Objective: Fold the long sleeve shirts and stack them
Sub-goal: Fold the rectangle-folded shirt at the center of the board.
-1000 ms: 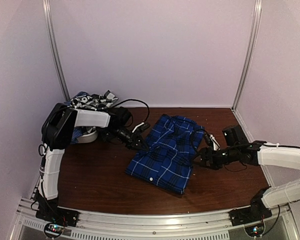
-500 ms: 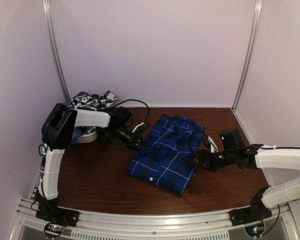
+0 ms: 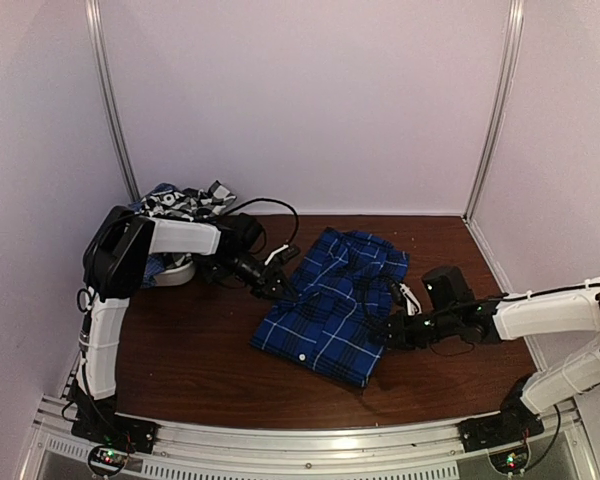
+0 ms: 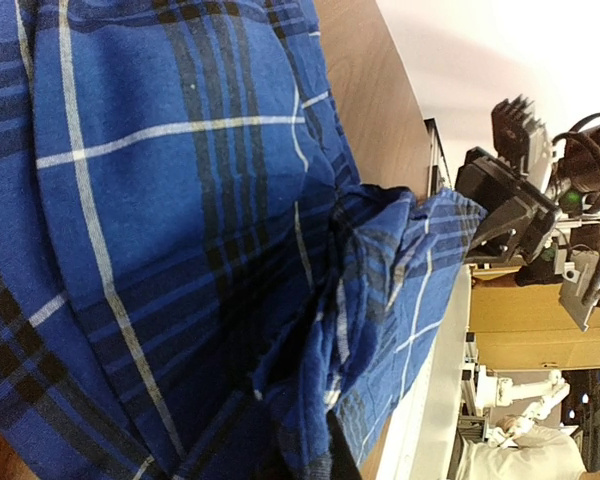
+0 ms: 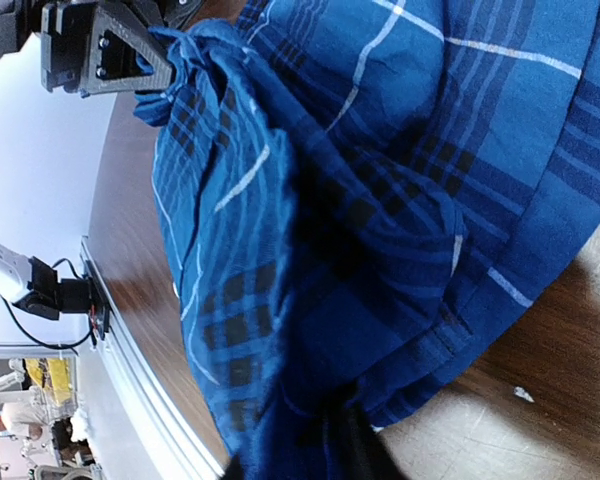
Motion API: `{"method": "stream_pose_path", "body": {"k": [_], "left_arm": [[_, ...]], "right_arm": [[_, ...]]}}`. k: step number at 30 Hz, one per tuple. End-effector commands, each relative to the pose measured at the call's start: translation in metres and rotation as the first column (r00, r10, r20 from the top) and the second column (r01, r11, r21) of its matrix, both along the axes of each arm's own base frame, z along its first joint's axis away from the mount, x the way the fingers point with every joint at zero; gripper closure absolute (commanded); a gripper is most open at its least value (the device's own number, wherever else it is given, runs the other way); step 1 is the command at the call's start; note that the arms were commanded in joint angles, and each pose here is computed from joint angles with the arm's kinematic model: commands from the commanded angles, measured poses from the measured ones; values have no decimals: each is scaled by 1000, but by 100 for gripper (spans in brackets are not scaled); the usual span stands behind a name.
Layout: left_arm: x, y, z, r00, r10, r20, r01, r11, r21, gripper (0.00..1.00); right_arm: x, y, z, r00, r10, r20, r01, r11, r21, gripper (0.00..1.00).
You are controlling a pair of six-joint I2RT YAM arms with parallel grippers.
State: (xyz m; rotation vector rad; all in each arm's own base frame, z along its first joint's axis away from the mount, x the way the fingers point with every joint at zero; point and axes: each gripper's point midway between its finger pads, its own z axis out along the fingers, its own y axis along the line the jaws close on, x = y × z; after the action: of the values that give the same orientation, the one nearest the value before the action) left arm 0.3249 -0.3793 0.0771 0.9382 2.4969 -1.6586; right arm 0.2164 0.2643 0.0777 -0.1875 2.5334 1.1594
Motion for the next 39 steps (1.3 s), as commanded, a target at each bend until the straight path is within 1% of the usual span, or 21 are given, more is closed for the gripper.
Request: {"method": "stream_pose_path", "body": {"k": [1,3,8,12,17,23,27,28,30,33,36,38,39], "left_arm": [[15,0,29,995,21,101,-16,999,-43,100],[18,2,40,993,28,116,-22,998,-55,100],[32,8,71,986,54,159,-40,995,-88,100],[43,11,80,981,73,178,-57,994,-98,100],[53,7,55,986,78,148,-68,995,-70,100],[77,9,5,977,128,168,-140,989,57,100],[92,12,-21,968,161,191,-188,973,131,100],[93,13,-25,968,166,190,-195,970,143,97],[94,16,-30,965,172,200,-206,965,165,88],[99,23,-33,951,185,246,-239,949,208,75],[111,30,-24,925,208,319,-290,927,238,61],[119,34,-13,901,230,367,-332,911,243,53],[123,35,-4,888,243,391,-352,905,237,51]], "right_arm": [[13,7,35,995,5,101,-8,999,31,92],[19,4,50,991,-9,135,8,1000,10,100],[32,-11,68,981,-53,189,65,996,-57,100],[45,-21,63,978,-74,194,97,989,-111,100],[64,-31,40,978,-93,184,127,975,-180,97],[90,-38,-4,983,-104,151,138,962,-237,95],[97,-34,-36,991,-83,102,107,959,-261,91],[98,-33,-41,992,-82,96,105,959,-264,88],[100,-33,-45,992,-84,94,106,957,-270,79],[102,-38,-41,989,-97,111,126,948,-293,68],[104,-49,-29,982,-116,149,160,930,-330,59],[105,-57,-19,976,-129,177,186,917,-354,56],[105,-61,-13,972,-133,192,197,909,-366,54]]}}
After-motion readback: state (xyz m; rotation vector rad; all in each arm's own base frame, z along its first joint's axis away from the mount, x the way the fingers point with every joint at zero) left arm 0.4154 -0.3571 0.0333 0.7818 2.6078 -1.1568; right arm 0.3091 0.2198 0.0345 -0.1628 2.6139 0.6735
